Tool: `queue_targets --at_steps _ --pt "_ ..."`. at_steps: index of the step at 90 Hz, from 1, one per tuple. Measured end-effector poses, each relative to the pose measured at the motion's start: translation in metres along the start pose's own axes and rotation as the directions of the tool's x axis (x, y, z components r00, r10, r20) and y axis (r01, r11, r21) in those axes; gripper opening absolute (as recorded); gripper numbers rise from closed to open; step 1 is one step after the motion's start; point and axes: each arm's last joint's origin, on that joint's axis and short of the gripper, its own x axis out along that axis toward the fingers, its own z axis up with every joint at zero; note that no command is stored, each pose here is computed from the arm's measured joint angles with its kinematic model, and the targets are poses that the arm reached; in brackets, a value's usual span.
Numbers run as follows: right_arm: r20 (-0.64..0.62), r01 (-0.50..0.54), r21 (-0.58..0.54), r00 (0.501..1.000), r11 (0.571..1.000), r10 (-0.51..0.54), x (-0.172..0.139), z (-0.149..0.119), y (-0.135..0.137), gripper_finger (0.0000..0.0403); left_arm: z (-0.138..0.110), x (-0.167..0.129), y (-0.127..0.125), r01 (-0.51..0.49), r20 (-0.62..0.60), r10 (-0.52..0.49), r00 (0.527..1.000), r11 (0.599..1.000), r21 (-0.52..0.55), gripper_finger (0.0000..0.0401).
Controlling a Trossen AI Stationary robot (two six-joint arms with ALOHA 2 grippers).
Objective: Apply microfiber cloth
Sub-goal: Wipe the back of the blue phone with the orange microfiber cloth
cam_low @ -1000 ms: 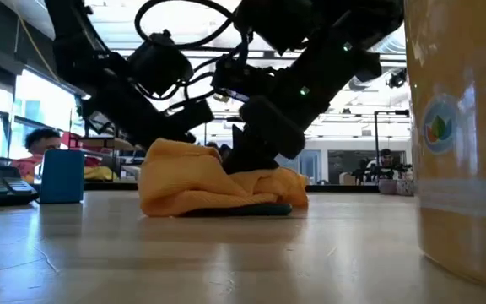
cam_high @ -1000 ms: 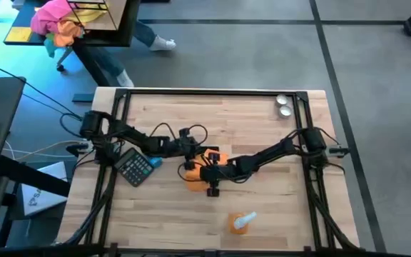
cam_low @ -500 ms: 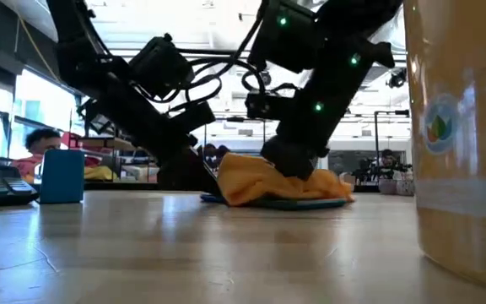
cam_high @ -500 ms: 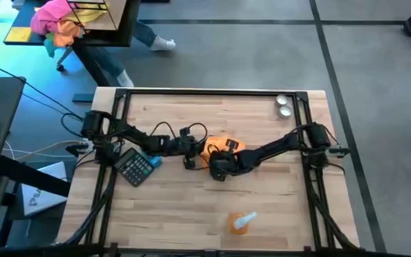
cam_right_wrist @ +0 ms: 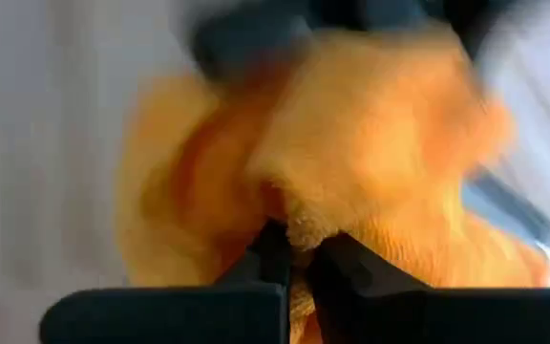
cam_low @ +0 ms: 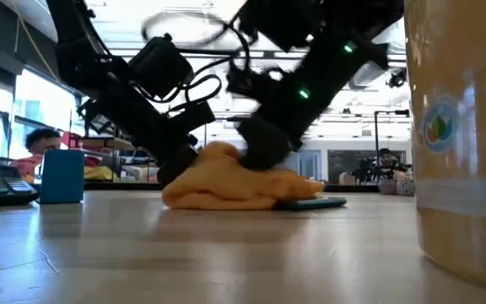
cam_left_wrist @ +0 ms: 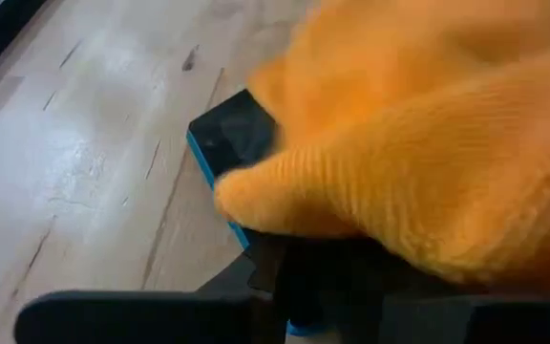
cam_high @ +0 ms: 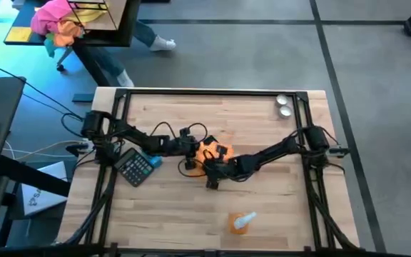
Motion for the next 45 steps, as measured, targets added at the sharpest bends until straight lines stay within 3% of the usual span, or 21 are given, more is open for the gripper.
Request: queue_targets --at_steps 16,23,31,45 --pt "-0.209 0.26 0.125 0.95 0.957 -0.231 -0.019 -0.028 -0.013 0.0 0.0 0.0 0.0 0.002 -0.002 -0.002 1.0 1.0 0.001 0.0035" --pt "-0.243 0.302 0.173 0.935 0.937 -0.257 -0.024 -0.034 -0.013 0.0 0.0 0.0 0.0 0.002 0.0 -0.002 1.0 1.0 0.001 0.0033" --pt "-0.193 0.238 0.188 0.96 0.953 -0.201 -0.026 -0.031 -0.003 0.0 0.0 0.0 0.0 0.002 0.0 -0.002 1.0 1.0 0.001 0.0032" --pt "0.028 -0.025 0.12 0.999 0.992 0.022 -0.032 -0.009 0.027 0.0 0.0 0.001 0.002 0.026 0.0 -0.026 1.0 1.0 -0.017 0.0032"
